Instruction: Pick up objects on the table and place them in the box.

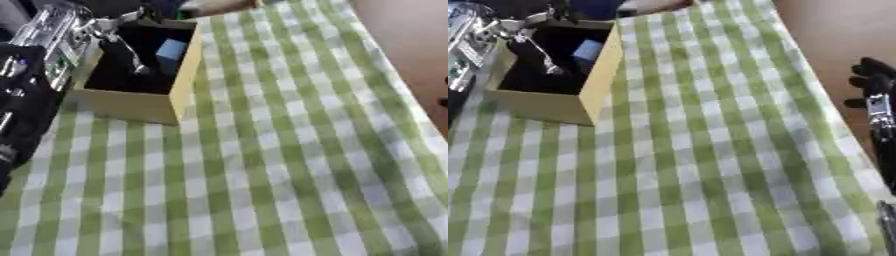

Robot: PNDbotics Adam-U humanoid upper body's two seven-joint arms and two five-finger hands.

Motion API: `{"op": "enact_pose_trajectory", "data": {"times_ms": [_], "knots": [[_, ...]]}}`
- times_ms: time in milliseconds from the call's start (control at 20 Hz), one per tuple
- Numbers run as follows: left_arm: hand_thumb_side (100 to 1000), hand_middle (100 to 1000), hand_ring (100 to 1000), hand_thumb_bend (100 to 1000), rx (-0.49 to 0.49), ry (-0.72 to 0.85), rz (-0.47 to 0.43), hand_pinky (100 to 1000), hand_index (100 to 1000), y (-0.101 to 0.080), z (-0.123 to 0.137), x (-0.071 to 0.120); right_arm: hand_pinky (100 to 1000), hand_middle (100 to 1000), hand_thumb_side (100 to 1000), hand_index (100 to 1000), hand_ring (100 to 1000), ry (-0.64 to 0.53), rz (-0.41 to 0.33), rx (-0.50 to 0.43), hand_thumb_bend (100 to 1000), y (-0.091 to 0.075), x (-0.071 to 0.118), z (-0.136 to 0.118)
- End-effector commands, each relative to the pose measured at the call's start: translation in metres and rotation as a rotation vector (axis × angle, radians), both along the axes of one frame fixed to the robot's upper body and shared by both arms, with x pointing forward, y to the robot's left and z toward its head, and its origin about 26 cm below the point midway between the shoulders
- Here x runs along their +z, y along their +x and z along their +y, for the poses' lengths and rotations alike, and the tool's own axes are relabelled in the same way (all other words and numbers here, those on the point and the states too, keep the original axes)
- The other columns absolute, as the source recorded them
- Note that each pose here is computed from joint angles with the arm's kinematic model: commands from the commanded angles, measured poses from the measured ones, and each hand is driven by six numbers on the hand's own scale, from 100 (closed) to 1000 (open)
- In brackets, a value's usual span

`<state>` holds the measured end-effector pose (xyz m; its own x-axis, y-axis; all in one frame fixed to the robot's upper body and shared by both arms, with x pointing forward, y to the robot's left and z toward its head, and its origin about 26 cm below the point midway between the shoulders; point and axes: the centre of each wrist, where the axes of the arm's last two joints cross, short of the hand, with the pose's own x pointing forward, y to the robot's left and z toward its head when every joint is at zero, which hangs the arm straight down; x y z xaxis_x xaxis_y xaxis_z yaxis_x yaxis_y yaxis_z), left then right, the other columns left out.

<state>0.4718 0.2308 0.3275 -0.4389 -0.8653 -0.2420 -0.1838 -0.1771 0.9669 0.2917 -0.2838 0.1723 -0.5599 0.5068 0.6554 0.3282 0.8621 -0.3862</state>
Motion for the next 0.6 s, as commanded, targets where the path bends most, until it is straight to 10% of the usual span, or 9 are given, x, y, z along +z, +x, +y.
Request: {"op": "enact_pose_trajectory", "data": {"times_ms": [50, 600], "knots": [[223, 731, 734, 432, -0.032, -0.093, -0.107, 707, 804, -0.02, 0.011, 0.035, 676, 797, 1000, 896, 820, -0.008, -0.021, -0.006, 100, -0.003, 0.007, -0.003], [250, 708, 699, 375, -0.256, -0.267, -0.376, 702, 790, -0.143, 0.024, 0.072, 678, 796, 1000, 894, 821, -0.013, -0.048, -0.043, 100, -0.003, 0.011, -0.008]]}}
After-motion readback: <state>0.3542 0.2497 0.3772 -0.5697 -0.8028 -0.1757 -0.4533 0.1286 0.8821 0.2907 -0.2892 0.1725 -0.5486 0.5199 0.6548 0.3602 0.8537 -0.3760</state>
